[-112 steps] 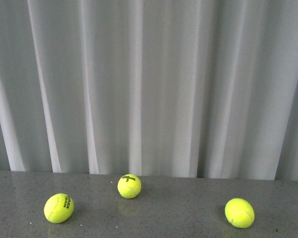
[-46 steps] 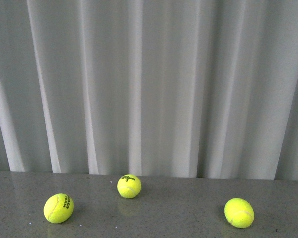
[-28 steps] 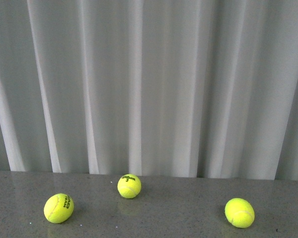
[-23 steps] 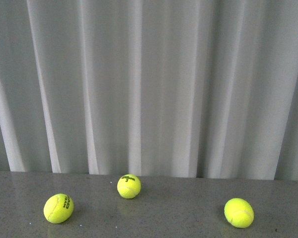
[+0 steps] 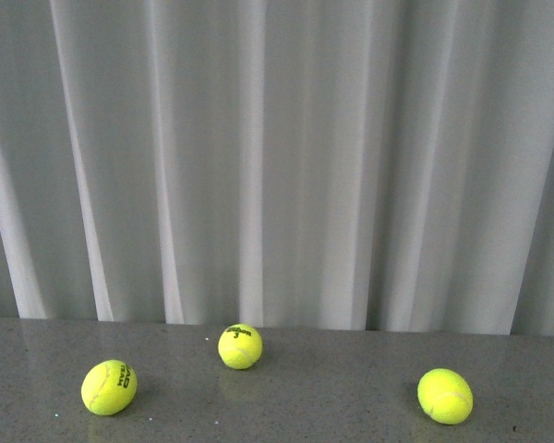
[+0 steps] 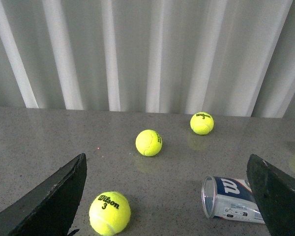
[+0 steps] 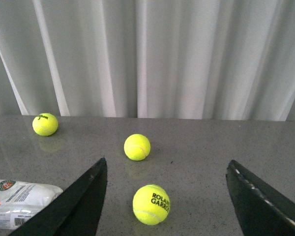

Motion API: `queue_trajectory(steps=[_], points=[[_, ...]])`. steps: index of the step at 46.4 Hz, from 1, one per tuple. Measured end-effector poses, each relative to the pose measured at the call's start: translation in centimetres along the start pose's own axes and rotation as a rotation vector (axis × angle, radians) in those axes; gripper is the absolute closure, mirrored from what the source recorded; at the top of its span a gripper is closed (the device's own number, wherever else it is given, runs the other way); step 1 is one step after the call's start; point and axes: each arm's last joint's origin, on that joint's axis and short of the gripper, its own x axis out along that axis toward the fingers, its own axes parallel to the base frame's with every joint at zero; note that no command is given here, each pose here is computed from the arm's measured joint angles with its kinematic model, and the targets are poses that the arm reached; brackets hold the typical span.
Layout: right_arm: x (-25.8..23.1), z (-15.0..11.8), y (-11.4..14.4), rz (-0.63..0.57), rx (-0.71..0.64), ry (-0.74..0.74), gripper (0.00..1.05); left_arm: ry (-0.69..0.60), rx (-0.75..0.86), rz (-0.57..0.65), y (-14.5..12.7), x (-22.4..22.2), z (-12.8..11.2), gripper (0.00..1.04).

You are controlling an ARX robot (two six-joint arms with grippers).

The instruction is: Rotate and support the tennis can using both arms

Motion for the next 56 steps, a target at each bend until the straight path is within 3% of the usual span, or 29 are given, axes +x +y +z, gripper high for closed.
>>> queue_trajectory(steps=[4,8,29,34,37,47,56], points=[[0.0,0.0,0.0,0.000,0.000,0.000,0.14,0.000,0.000,0.000,0.0,0.0,0.0,0.07],[0.0,0.0,0.0,0.000,0.001,0.000,0.05,0.000,0.000,0.000,0.0,0.0,0.0,0.07],[0.0,0.0,0.0,0.000,0.000,0.000,0.07,0.001,0.000,0.001,0.0,0.0,0.0,0.07],[0.0,0.0,0.0,0.000,0.001,0.000,0.07,0.318,-0.149,0.090,-0.1,1.0,-0.3,0.07],[0.0,0.0,0.0,0.000,0.001,-0.001,0.07,0.387,-0.217,0.033,-0.2,2.5,-0.5,0.07],[0.0,0.0,0.0,0.000,0.001,-0.001,0.07,0.425,-0.292,-0.212,-0.8,9.5,0.8,0.07],[0.0,0.0,0.0,0.000,0.000,-0.001,0.07,0.588,-0.329,-0.370,-1.7,14.5,-2.2,0.07]])
